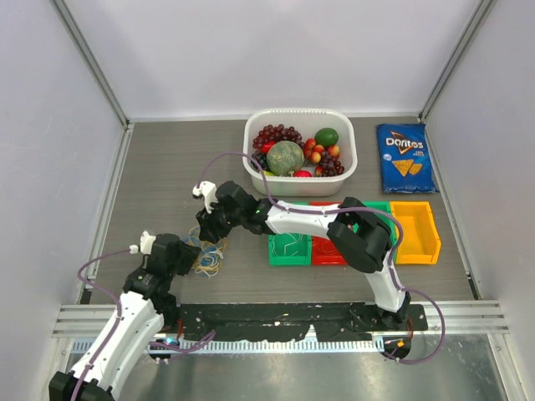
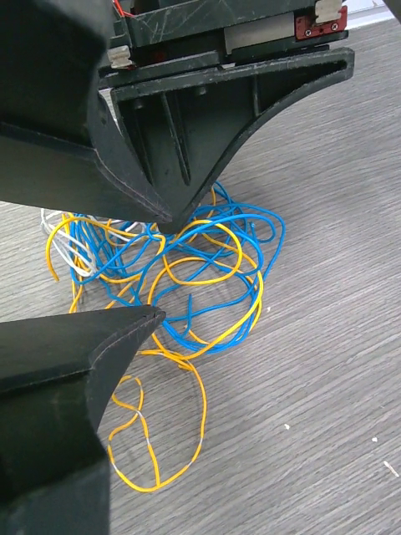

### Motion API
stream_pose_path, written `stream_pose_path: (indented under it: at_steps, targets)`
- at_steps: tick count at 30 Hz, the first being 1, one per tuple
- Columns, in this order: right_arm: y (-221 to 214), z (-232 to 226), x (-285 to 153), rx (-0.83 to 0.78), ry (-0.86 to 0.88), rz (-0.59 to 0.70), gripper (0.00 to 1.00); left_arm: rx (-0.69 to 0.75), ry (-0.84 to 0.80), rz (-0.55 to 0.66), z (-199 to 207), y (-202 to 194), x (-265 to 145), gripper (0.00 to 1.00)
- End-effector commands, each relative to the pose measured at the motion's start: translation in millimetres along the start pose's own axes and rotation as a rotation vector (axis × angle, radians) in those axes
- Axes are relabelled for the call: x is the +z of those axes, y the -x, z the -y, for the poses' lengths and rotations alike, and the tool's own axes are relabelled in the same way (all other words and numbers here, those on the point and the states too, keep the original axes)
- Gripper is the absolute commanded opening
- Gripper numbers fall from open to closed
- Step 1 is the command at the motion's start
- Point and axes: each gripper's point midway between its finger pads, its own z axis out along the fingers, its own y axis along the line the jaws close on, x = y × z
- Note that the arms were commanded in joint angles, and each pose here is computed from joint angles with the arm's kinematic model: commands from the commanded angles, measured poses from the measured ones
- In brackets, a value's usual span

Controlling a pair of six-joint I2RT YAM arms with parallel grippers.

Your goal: Untangle the cables

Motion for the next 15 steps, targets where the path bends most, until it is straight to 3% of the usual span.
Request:
stream_pose_path:
  at_steps: [1, 9, 15]
  targets:
    - [25.4, -5.8, 3.7, -0.036, 0.023, 0.066, 0.49, -0.013, -0.013, 0.047, 0.4, 7.5, 4.9, 0.34]
    - [11.9, -7.5, 25.4, -0.038, 0.055, 0.034, 0.48, -0.015, -0.010, 0.047, -2.1, 6.9, 5.8, 0.30]
    - [13.2, -11.3, 31.6, -0.032, 0.077, 0.034, 0.40, -0.019, -0.010, 0.051, -3.5, 7.2, 4.9, 0.30]
